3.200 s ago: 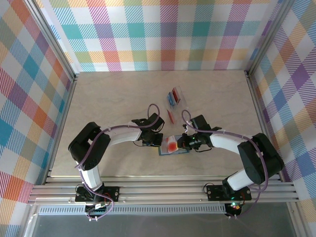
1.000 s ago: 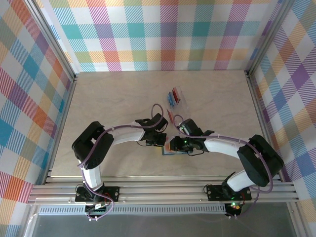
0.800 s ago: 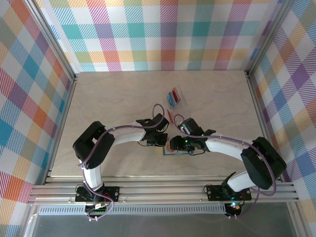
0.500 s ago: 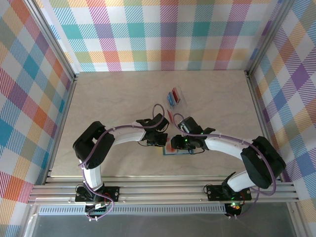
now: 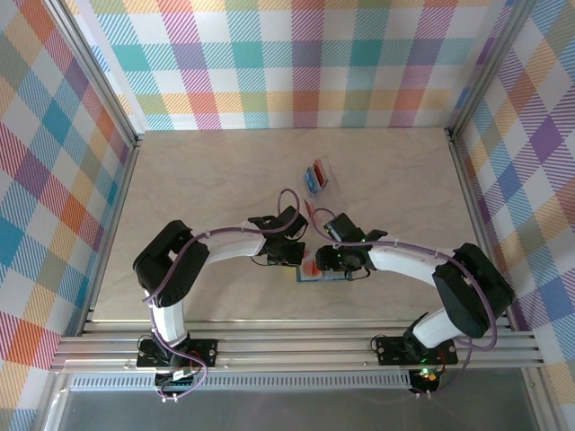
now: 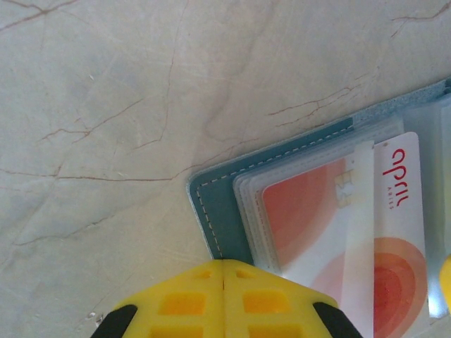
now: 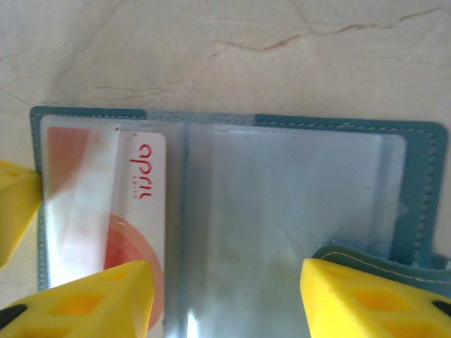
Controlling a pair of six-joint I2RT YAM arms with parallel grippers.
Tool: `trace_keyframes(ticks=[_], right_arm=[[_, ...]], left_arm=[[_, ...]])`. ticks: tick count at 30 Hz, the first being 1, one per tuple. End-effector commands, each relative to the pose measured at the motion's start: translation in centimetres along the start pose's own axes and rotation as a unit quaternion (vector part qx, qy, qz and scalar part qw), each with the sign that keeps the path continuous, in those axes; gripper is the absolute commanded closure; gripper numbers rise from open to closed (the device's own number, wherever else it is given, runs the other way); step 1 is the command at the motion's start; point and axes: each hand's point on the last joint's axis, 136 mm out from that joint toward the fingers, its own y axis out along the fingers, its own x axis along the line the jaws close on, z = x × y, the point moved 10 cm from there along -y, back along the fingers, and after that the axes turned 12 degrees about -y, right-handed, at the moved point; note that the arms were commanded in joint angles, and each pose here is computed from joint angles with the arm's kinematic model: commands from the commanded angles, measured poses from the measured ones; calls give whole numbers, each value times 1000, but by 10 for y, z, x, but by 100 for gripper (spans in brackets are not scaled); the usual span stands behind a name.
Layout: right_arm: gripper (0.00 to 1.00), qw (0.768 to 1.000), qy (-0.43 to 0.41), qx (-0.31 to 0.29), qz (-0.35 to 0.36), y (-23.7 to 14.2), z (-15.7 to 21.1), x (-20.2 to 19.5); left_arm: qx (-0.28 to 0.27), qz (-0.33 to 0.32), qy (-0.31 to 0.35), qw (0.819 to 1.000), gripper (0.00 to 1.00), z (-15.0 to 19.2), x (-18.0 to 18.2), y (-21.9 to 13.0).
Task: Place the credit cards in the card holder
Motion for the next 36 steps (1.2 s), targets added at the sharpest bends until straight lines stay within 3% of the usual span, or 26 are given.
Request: trace_keyframes(ticks=[1, 10, 18, 36], right_arm=[[38, 999, -17, -7, 46, -8, -4, -3], [36, 996, -26, -12, 79, -9, -8, -7], [46, 997, -36, -21, 62, -6, -12, -3], [43, 996, -63, -32, 59, 6, -27, 3]], left_arm=[[62, -44, 6, 997, 93, 24, 13, 29], [66, -43, 4, 997, 93, 23, 14, 31], [68, -42, 4, 997, 93, 23, 14, 32], [78, -39, 3, 996, 93, 24, 13, 36]])
